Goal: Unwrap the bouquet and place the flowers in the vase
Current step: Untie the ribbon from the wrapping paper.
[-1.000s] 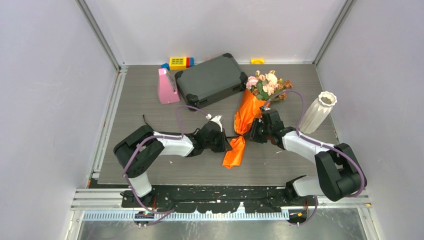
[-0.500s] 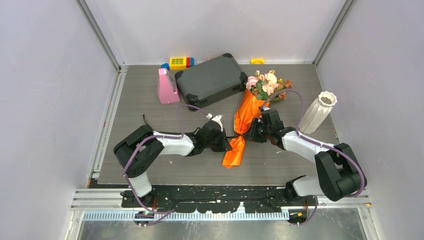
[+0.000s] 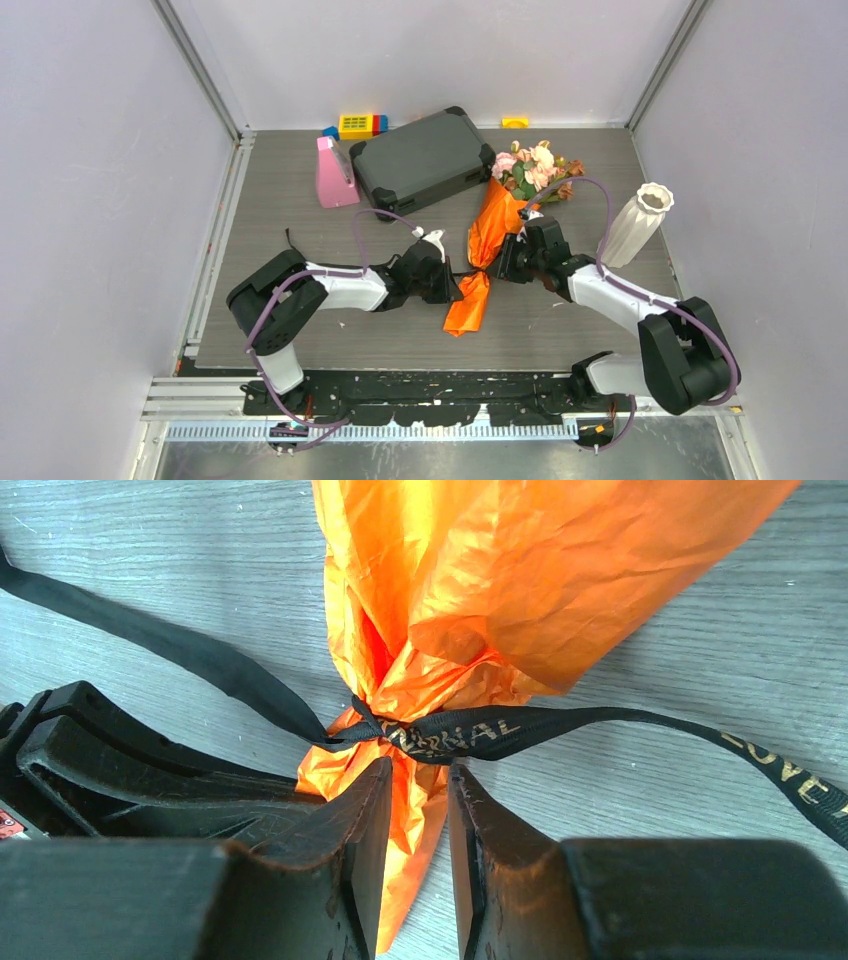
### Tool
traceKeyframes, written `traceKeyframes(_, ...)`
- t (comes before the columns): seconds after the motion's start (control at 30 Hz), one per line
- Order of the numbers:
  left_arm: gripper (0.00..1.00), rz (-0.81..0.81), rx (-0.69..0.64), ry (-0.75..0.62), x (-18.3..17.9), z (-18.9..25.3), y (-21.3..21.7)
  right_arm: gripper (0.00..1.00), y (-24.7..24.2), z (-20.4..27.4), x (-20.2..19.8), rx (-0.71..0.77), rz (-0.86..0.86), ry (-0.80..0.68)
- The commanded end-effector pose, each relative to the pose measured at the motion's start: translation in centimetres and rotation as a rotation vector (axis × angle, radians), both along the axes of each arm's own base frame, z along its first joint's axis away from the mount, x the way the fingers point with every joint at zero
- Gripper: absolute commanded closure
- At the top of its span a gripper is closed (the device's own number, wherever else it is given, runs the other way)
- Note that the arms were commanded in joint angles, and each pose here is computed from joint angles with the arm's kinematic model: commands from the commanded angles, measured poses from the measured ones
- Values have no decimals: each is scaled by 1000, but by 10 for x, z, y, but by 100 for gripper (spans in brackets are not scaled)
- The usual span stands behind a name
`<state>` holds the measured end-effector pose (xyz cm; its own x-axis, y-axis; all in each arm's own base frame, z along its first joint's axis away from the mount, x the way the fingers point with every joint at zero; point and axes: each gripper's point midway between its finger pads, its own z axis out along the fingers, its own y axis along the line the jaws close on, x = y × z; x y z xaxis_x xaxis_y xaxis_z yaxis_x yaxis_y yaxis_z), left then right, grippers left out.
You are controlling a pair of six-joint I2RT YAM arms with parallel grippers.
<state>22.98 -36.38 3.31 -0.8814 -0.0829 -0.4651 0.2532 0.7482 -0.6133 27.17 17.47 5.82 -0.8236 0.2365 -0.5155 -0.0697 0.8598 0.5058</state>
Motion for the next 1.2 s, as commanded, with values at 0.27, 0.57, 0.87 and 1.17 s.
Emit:
traceKeyframes(0.27, 100, -3, 3, -13, 3, 6, 2, 68, 11, 6, 14, 18, 34, -43)
traceKeyframes(0.57, 100, -6, 5, -10, 3, 5, 2, 68, 17, 0, 22, 13, 53, -37)
traceKeyframes(0.87, 100, -5, 13, -5, 1, 2, 5, 79, 16, -5, 35, -8, 24, -63)
traceKeyframes(1.17, 100, 12, 16, 4, 0, -3, 11, 100, -7, 1, 45, -52, -123, -126)
